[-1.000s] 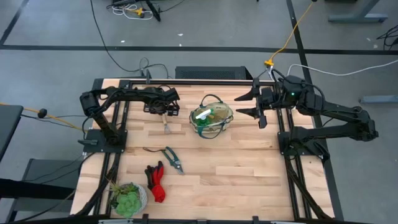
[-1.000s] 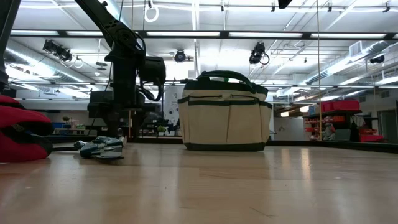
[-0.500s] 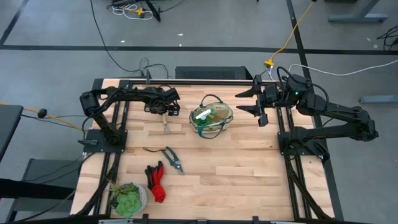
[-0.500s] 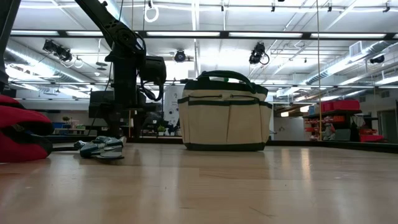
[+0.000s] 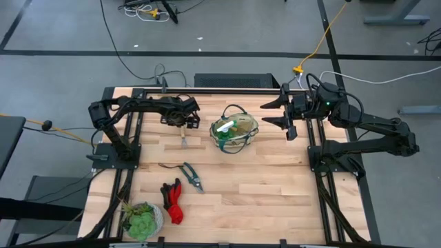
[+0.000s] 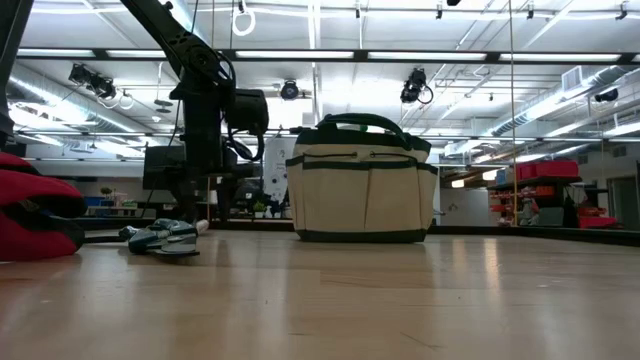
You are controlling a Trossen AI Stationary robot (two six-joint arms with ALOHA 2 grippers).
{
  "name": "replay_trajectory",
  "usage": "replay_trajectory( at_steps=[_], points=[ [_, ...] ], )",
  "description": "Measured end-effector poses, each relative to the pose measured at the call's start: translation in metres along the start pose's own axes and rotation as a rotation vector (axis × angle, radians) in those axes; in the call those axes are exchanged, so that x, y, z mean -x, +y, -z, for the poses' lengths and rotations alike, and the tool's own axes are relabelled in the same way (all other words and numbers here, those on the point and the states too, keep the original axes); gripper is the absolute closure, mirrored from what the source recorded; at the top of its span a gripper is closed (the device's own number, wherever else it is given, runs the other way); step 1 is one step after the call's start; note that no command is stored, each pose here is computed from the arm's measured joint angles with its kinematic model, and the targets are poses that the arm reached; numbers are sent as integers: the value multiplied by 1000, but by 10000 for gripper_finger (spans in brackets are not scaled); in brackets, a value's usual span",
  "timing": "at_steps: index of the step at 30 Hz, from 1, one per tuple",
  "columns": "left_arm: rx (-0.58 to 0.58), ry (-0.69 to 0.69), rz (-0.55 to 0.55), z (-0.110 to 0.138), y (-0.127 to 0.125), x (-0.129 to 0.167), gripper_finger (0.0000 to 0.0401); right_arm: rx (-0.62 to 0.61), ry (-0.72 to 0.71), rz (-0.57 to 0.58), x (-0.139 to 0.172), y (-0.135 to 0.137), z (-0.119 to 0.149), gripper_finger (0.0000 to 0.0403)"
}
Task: Pick & Place Garden tools in Gardening bag
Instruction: Put the brown hand rake into the gardening bag
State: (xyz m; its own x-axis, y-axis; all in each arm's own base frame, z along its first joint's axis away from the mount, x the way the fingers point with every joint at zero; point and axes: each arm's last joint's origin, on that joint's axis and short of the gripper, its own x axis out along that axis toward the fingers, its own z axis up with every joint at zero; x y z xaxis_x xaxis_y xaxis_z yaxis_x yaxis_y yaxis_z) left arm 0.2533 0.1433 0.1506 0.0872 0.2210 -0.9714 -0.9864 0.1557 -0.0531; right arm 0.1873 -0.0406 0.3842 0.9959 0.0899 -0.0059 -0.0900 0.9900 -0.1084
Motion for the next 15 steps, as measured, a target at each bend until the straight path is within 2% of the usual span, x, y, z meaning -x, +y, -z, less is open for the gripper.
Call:
replay_trajectory(
  at_steps=[8,15],
  points=[
    [-5,18,-66,3,5,-1,140,10,0,0,0,0,0,209],
    [-6,56,-111,5,3,-18,140,10,1,0,0,0,0,209]
  ],
)
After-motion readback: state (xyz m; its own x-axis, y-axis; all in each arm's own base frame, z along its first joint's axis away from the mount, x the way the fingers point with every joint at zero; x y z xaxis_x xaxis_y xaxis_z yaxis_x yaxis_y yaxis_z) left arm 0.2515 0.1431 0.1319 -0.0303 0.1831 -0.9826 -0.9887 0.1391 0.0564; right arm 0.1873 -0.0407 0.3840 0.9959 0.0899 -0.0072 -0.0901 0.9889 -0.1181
